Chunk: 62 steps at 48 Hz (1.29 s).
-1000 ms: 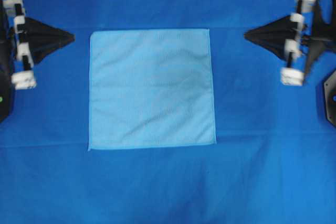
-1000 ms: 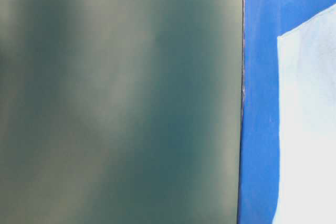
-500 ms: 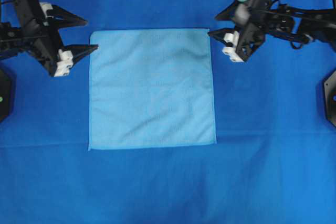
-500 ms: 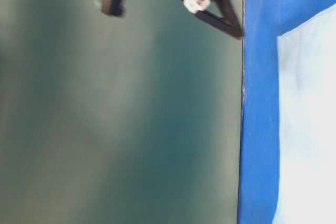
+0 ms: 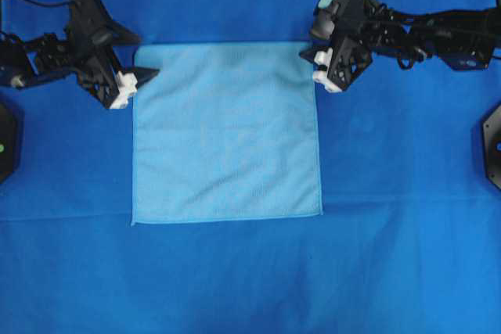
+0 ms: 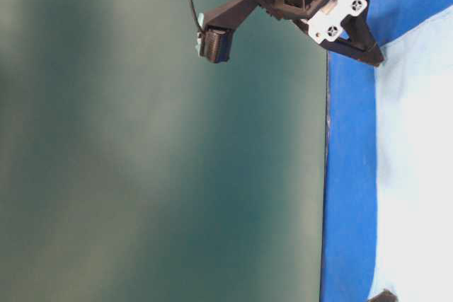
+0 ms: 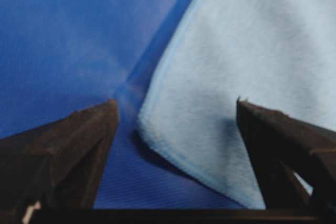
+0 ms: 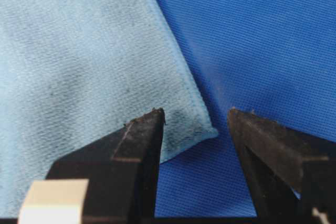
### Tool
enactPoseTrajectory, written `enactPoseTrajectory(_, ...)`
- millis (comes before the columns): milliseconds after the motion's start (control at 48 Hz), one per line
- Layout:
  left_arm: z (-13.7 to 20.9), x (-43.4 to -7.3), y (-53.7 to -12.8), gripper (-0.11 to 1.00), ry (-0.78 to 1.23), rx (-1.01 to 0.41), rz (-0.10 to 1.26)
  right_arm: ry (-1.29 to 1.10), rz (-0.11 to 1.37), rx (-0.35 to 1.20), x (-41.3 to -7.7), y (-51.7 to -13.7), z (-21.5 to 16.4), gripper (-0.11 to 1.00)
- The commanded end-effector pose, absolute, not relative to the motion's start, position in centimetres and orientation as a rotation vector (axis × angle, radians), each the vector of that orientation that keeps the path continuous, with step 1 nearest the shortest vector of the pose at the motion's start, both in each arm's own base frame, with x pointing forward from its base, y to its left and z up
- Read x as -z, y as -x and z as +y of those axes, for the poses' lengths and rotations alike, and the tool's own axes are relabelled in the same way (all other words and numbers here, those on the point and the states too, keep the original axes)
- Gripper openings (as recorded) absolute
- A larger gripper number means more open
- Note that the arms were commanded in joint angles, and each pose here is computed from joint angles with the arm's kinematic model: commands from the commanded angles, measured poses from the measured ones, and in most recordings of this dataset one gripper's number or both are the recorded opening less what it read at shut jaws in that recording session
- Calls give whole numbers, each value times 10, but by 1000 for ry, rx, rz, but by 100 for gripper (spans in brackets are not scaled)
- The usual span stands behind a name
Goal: Fold the light blue towel.
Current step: 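Move both grippers to the towel's two far corners and grasp them, then pull both held corners toward the near edge, folding the towel in half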
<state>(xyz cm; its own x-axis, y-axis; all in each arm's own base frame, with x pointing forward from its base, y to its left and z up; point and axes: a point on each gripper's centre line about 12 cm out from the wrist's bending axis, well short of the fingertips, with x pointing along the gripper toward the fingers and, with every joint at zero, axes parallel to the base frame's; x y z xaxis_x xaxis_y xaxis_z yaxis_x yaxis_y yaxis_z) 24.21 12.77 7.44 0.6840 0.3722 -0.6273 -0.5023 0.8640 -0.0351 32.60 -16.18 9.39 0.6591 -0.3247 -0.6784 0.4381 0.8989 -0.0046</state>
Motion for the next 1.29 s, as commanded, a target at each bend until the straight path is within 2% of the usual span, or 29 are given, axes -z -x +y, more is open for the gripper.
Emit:
enactPoseTrajectory(0,133,-78,-245,85,212,-507,631,-160,698,443,-100,-329,-166,55)
enactPoseTrajectory(63,132,-77,-244,80,213,-505,635,-163,707,445,-96,-328,-167,50)
enactPoseTrajectory(104,131,-77,-243,73,213,-505,640,-165,712,446,-94,-327,-167,42)
enactPoseTrajectory(188,130,-75,-242,53,214,-500,653,-167,721,446,-91,-326,-167,19)
enactPoseTrajectory(229,129,-75,-242,39,215,-500,657,-167,724,445,-90,-325,-166,9)
enactPoseTrajectory(271,129,-74,-241,27,217,-500,666,-169,728,445,-89,-324,-166,1)
enactPoseTrajectory(333,129,-73,-242,12,218,-498,677,-170,730,447,-89,-323,-166,1)
enactPoseTrajectory(396,129,-73,-242,1,221,-499,681,-170,734,445,-88,-322,-165,1)
enactPoseTrajectory(584,130,-79,-243,1,205,-495,665,-169,719,447,-93,-323,-165,1)
enactPoseTrajectory(875,131,-113,-247,1,176,-488,597,-150,645,451,-124,-318,-163,1)
enactPoseTrajectory(1271,106,-113,-249,1,156,-405,621,-143,654,406,-129,-320,-144,0)
